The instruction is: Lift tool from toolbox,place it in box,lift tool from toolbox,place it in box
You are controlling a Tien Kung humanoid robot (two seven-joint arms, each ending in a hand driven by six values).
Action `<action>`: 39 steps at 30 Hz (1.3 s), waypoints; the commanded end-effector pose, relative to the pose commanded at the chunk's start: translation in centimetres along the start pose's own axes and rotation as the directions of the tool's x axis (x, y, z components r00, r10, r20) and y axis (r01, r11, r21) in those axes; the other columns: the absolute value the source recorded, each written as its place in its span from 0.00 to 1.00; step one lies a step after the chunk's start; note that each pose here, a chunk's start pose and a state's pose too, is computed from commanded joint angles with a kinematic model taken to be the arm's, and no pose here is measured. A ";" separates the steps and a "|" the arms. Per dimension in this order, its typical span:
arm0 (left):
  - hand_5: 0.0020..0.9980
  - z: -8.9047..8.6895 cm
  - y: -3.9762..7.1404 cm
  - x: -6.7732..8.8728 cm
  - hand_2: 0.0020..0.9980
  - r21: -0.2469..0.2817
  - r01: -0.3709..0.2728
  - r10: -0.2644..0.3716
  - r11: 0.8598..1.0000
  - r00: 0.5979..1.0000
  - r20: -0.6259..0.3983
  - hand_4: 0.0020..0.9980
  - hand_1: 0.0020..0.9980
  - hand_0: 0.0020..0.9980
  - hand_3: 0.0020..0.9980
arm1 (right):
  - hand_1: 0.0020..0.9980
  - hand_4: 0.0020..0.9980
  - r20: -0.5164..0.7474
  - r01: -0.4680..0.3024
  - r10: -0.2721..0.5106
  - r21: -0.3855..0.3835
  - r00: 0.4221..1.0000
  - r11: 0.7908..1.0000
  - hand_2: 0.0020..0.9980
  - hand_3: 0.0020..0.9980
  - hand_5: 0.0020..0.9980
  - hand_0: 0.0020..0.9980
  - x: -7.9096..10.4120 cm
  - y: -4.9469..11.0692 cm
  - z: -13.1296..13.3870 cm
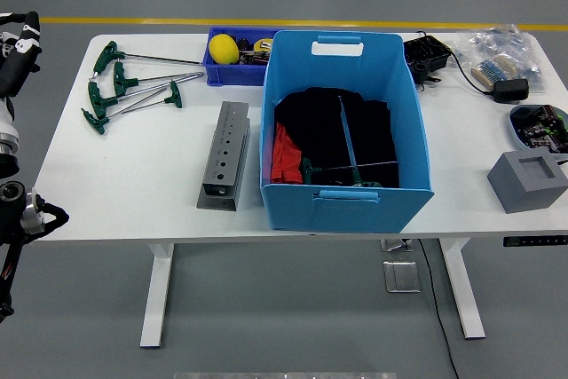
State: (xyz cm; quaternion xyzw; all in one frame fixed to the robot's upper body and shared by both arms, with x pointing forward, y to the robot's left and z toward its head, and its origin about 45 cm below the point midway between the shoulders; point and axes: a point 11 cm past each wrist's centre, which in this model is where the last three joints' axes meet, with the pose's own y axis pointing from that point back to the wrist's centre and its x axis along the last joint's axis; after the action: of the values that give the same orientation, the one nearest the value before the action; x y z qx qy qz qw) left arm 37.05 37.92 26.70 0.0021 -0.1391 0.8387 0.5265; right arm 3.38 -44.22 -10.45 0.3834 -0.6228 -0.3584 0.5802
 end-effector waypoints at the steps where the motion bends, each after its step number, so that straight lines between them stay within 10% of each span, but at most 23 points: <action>1: 0.49 -0.1 0.0 0.1 0.29 0.003 -0.001 0.001 1.000 1.000 -0.002 0.72 0.16 0.19 0.54 | 0.65 0.83 0.000 0.000 0.000 -0.001 1.000 1.000 0.72 0.57 0.64 0.67 0.0 0.0 0.0; 11: 0.60 -3.1 0.7 -0.4 0.35 0.106 0.059 -0.059 0.993 0.998 -0.004 0.75 0.17 0.19 0.62 | 0.65 0.82 0.006 -0.001 0.001 0.001 1.000 1.000 0.72 0.57 0.64 0.67 0.1 0.0 0.1; 20: 0.72 -5.0 1.8 -2.8 0.49 0.224 0.216 -0.192 0.950 0.973 -0.126 0.78 0.27 0.20 0.65 | 0.65 0.82 0.012 -0.003 0.003 0.008 1.000 1.000 0.72 0.57 0.64 0.67 0.2 0.0 -0.3; 21: 0.78 -5.2 1.9 -3.0 0.74 0.236 0.227 -0.200 0.945 0.971 -0.131 0.80 0.67 0.49 0.74 | 0.64 0.82 0.012 -0.003 0.003 0.009 1.000 1.000 0.72 0.57 0.64 0.67 0.2 0.0 -0.4; 26: 0.78 -5.8 2.5 -4.4 0.74 0.275 0.303 -0.275 0.912 0.952 -0.137 0.80 0.67 0.49 0.74 | 0.64 0.82 0.010 -0.005 0.005 0.017 1.000 1.000 0.72 0.57 0.64 0.67 0.3 0.0 -0.7; 27: 0.97 -5.8 2.7 -4.8 1.00 0.276 0.327 -0.296 0.904 0.944 -0.148 0.91 1.00 1.00 0.94 | 0.64 0.82 0.011 -0.005 0.005 0.018 1.000 1.000 0.72 0.57 0.64 0.67 0.3 0.0 -0.8; 30: 0.97 -5.8 3.1 -5.7 1.00 0.267 0.396 -0.360 0.879 0.917 -0.173 0.91 1.00 1.00 0.94 | 0.64 0.82 0.014 -0.006 0.006 0.022 1.000 1.000 0.72 0.57 0.64 0.67 0.4 0.0 -1.0; 39: 1.00 -5.0 3.1 -6.7 1.00 0.203 0.450 -0.410 0.870 0.888 -0.209 1.00 1.00 1.00 1.00 | 0.64 0.82 0.011 -0.006 0.005 0.024 1.000 1.000 0.72 0.57 0.63 0.67 0.3 0.0 -1.1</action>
State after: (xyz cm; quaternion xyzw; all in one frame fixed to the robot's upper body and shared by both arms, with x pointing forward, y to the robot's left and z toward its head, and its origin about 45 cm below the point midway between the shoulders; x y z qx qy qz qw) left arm 37.98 31.91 20.12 0.0314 0.0126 0.7080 0.7054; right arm 4.43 -44.50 -10.22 0.3867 -0.6312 -0.3514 0.5732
